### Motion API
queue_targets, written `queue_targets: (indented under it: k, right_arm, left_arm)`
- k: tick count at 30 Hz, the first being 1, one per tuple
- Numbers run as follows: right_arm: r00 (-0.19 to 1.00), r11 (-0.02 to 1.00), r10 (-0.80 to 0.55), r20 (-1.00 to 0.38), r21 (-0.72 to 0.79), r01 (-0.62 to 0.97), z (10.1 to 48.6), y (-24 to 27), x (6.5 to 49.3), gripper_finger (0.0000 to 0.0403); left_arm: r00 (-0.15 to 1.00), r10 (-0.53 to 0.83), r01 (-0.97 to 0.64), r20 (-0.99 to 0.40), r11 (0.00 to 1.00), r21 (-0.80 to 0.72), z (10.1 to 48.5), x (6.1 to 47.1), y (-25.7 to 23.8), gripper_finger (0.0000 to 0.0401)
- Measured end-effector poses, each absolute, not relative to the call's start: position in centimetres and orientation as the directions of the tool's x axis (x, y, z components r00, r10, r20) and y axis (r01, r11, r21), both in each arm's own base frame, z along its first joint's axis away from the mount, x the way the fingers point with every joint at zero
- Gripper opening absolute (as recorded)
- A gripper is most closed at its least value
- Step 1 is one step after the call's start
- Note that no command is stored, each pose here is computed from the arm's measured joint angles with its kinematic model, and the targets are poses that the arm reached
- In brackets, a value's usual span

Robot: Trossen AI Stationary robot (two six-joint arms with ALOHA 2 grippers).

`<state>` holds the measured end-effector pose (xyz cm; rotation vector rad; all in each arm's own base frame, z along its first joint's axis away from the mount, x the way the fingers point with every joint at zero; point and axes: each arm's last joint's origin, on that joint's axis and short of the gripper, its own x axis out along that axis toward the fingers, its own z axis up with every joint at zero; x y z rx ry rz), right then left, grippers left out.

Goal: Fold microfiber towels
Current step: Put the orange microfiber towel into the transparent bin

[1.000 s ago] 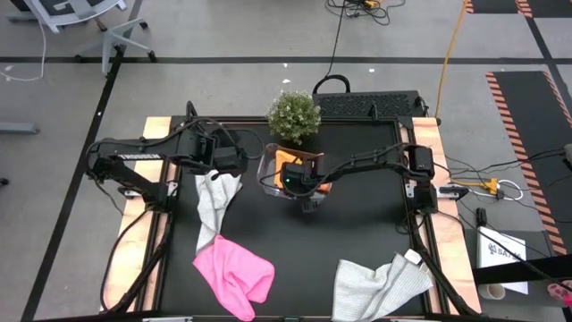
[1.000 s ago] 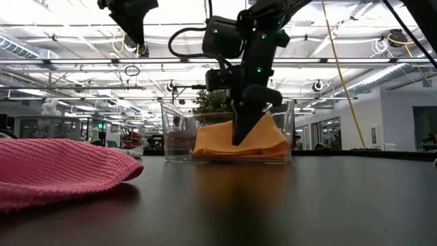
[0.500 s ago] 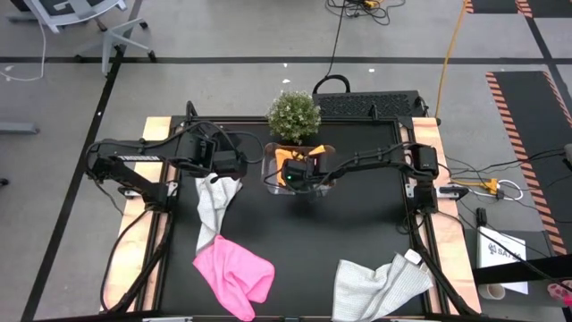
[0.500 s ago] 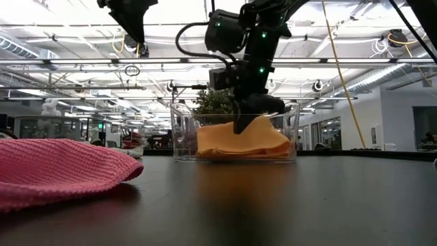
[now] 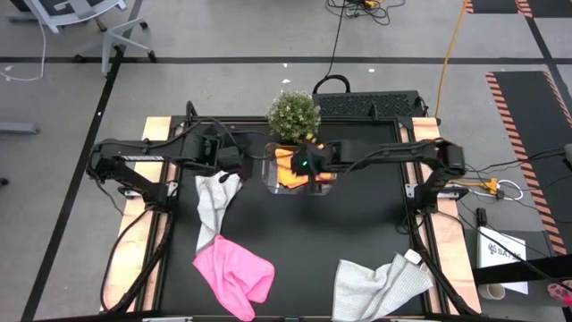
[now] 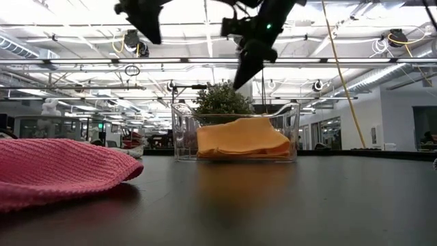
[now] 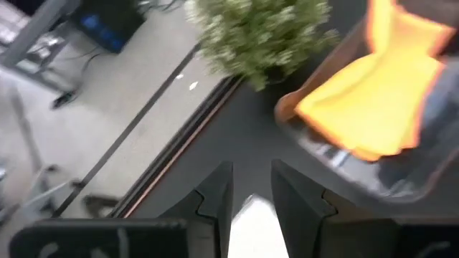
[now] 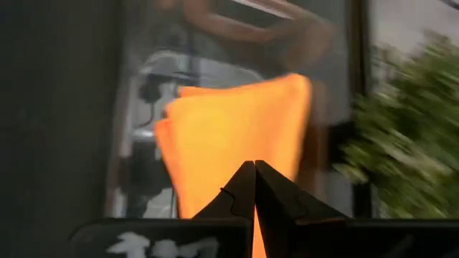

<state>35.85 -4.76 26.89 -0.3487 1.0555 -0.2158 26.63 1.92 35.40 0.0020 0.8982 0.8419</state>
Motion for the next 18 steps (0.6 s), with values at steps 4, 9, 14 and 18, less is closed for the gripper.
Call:
queue_targets:
  k: [4,9,14,18]
  right_arm:
    - [0.494,0.934,-0.352,-0.795,-0.337,0.122,28.4,-5.3,33.6,0.0000]
    - [0.546,0.932,-0.360,-0.756,-0.270,0.240,30.5,-4.9,30.9,0.0000]
    - [0.645,0.922,-0.369,-0.669,-0.174,0.347,33.9,-4.3,28.2,0.0000]
    - [0.716,0.918,-0.368,-0.594,-0.111,0.380,36.2,-3.7,26.3,0.0000]
  left_arm:
    - [0.423,0.619,-0.599,-0.662,0.739,0.309,34.0,28.6,2.3,0.0097]
    - [0.539,0.575,-0.483,-0.615,0.810,0.333,31.1,31.4,2.5,0.0097]
    - [0.598,0.475,-0.313,-0.645,0.880,0.358,27.5,34.9,2.9,0.0096]
    - [0.585,0.426,-0.215,-0.690,0.902,0.375,24.9,37.6,4.7,0.0071]
